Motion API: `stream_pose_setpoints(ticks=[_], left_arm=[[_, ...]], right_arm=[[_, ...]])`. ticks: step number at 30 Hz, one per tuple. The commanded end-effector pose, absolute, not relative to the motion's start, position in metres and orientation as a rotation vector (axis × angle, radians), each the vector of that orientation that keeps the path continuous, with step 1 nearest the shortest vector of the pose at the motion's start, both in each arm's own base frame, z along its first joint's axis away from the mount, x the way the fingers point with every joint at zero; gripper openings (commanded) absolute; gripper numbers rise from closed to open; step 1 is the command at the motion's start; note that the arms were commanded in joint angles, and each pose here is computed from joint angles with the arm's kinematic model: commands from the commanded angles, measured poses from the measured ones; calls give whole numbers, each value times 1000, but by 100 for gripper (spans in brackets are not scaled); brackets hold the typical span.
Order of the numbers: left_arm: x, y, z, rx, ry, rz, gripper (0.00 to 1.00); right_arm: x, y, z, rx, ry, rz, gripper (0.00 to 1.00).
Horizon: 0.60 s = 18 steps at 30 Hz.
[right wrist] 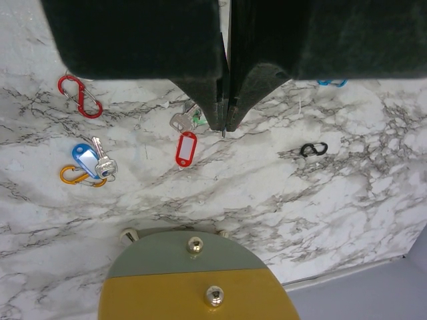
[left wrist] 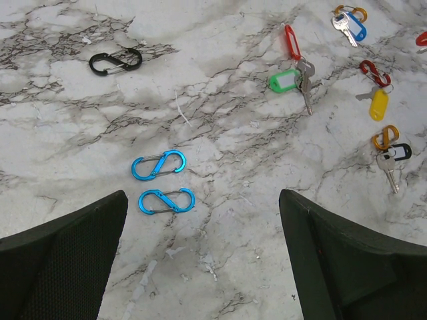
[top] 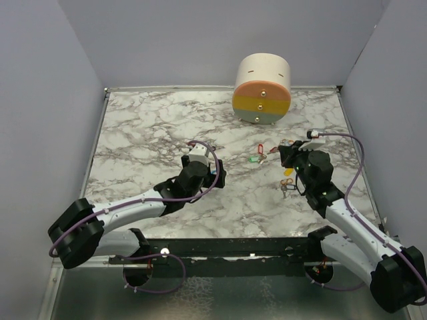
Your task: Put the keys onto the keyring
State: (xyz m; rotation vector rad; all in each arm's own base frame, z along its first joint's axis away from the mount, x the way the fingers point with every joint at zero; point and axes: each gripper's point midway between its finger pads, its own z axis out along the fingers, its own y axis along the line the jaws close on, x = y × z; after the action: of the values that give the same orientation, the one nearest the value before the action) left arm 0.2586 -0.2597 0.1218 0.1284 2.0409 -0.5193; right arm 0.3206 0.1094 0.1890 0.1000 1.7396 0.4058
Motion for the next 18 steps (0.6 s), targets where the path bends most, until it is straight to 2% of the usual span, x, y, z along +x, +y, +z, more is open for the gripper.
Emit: stream_pose_setpoints(ticks=[1, 6, 18], left_arm=[[260, -263, 136, 138, 1990, -564, 97], [272, -257, 133, 111, 2014, -505, 97], [301, -248, 79, 86, 2189, -383, 97]], right_arm=[[320, 116, 199, 49, 1725, 435, 1], [321, 123, 195, 18, 1748, 461, 1], [317, 132, 190, -33, 1773, 499, 1]])
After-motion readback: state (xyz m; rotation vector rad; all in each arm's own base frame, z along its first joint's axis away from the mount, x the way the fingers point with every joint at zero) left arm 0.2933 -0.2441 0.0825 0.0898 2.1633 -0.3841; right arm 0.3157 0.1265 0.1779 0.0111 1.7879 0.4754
